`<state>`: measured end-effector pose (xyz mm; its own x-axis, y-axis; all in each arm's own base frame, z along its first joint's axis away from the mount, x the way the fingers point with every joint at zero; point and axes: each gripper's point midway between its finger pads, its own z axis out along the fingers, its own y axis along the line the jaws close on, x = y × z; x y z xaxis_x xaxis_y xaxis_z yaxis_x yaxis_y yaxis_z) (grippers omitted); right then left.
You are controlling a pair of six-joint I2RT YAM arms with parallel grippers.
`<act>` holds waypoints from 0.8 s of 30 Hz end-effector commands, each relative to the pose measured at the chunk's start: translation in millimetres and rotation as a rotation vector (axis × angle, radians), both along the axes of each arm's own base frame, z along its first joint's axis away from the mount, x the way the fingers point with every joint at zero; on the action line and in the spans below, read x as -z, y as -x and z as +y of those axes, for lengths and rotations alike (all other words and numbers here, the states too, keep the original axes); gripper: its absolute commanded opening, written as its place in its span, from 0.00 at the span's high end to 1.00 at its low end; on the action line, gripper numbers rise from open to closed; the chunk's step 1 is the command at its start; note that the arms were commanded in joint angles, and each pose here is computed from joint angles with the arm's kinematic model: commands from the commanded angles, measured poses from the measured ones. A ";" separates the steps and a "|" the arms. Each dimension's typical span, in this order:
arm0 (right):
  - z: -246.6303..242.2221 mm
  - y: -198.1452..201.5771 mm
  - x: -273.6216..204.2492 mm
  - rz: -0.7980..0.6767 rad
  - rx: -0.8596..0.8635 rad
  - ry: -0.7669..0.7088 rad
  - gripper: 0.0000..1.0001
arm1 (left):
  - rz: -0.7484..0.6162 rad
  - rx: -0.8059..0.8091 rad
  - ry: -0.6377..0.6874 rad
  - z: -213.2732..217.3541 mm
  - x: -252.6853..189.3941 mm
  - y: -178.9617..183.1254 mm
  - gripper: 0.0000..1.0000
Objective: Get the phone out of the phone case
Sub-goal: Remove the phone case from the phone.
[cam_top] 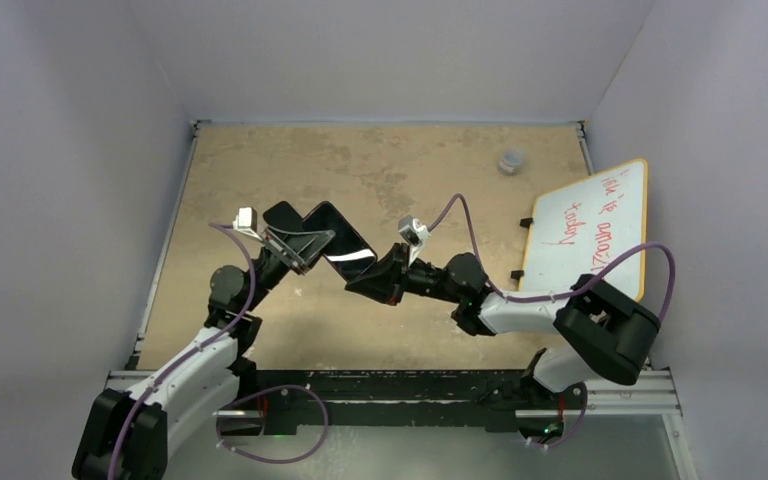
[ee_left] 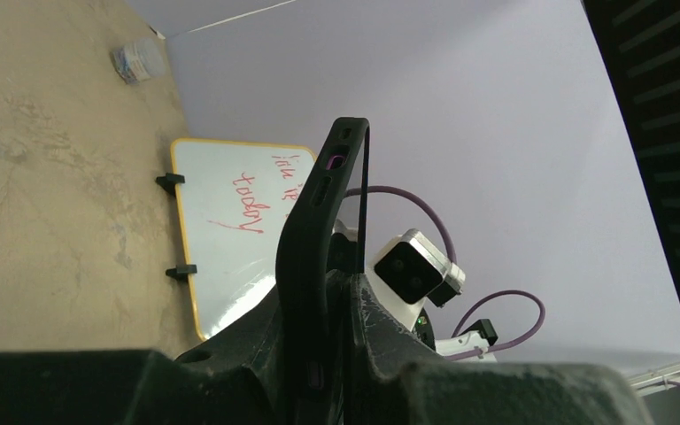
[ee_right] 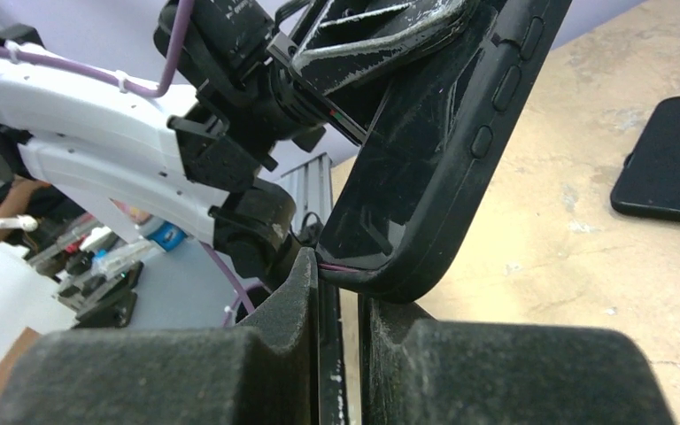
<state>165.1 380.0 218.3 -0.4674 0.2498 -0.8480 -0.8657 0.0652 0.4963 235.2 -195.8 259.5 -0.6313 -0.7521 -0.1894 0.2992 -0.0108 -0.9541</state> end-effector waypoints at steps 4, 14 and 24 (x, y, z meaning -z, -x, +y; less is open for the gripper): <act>-11.4 -56.5 -3.2 -0.256 0.181 0.122 1.00 | 0.053 0.270 -0.098 -28.8 17.5 37.0 1.00; -18.2 -71.9 -2.6 -0.243 0.213 0.131 1.00 | 0.032 0.270 -0.153 -29.0 20.8 38.8 1.00; -41.5 -88.5 -5.4 -0.144 0.269 0.106 0.91 | -0.027 0.303 -0.221 -34.8 22.1 35.6 1.00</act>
<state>204.5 353.8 180.2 -0.4055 0.1040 -0.9081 -0.8853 0.2027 0.4185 234.2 -211.2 250.3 -0.6876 -0.6517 -0.3201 0.3300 0.1122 -0.9373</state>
